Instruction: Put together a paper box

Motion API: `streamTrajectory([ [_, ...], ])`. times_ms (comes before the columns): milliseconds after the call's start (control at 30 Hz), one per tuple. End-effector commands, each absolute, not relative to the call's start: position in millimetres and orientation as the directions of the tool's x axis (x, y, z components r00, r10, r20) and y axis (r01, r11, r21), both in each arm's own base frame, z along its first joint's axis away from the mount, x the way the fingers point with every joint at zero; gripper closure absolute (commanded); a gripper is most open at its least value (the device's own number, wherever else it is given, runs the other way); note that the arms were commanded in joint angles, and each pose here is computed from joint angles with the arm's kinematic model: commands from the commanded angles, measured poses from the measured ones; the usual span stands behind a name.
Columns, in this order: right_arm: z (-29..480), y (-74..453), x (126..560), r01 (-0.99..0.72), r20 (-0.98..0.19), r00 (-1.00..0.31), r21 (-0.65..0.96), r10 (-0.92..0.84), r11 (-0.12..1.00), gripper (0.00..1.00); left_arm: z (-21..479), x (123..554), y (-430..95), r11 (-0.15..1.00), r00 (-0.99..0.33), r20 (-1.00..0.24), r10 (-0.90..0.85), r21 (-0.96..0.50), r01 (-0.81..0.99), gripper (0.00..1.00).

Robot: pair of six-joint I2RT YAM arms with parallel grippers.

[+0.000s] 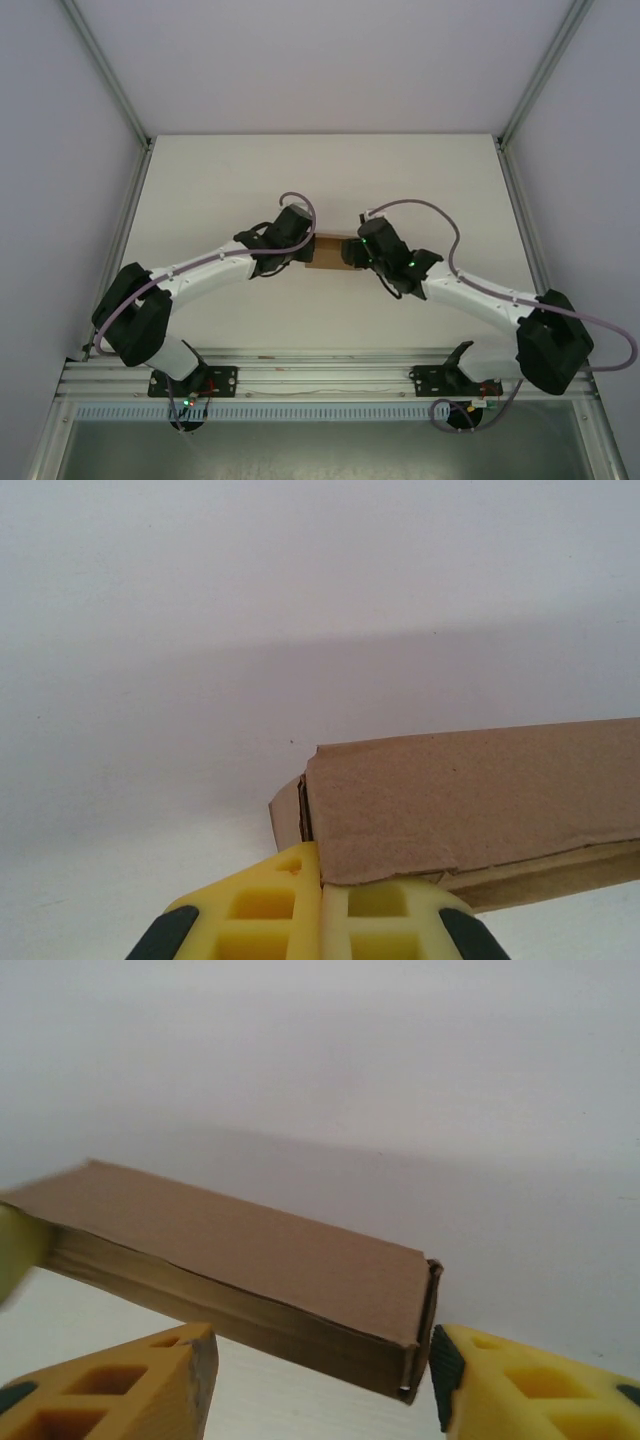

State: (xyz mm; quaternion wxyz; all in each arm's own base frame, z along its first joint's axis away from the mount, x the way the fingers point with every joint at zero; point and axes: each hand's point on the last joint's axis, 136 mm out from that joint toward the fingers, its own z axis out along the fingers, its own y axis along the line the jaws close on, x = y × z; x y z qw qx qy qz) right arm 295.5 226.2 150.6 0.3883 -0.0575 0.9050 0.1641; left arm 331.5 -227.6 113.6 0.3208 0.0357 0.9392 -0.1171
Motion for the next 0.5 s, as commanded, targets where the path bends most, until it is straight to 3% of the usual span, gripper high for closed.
streamTrajectory([
  [0, 177, 217, 299, -0.211, -0.744, -0.667, 0.257, 0.054, 0.943, 0.3, 66, 291, -212, 0.979, -0.888, -0.448, 0.103, -0.114, 0.171, 1.0],
  [100, 174, 208, 310, -0.169, -0.745, -0.659, 0.275, 0.099, 0.946, 0.32, 71, 293, -215, 0.976, -0.882, -0.457, 0.112, -0.117, 0.184, 1.0],
  [367, 131, 207, 321, -0.093, -0.61, -0.773, 0.382, 0.175, 0.92, 0.52, 76, 297, -215, 0.976, -0.878, -0.461, 0.131, -0.094, 0.196, 0.99],
  [467, 106, 203, 314, -0.052, -0.56, -0.808, 0.373, 0.181, 0.926, 0.57, 83, 297, -219, 0.97, -0.872, -0.469, 0.141, -0.112, 0.218, 0.88],
])
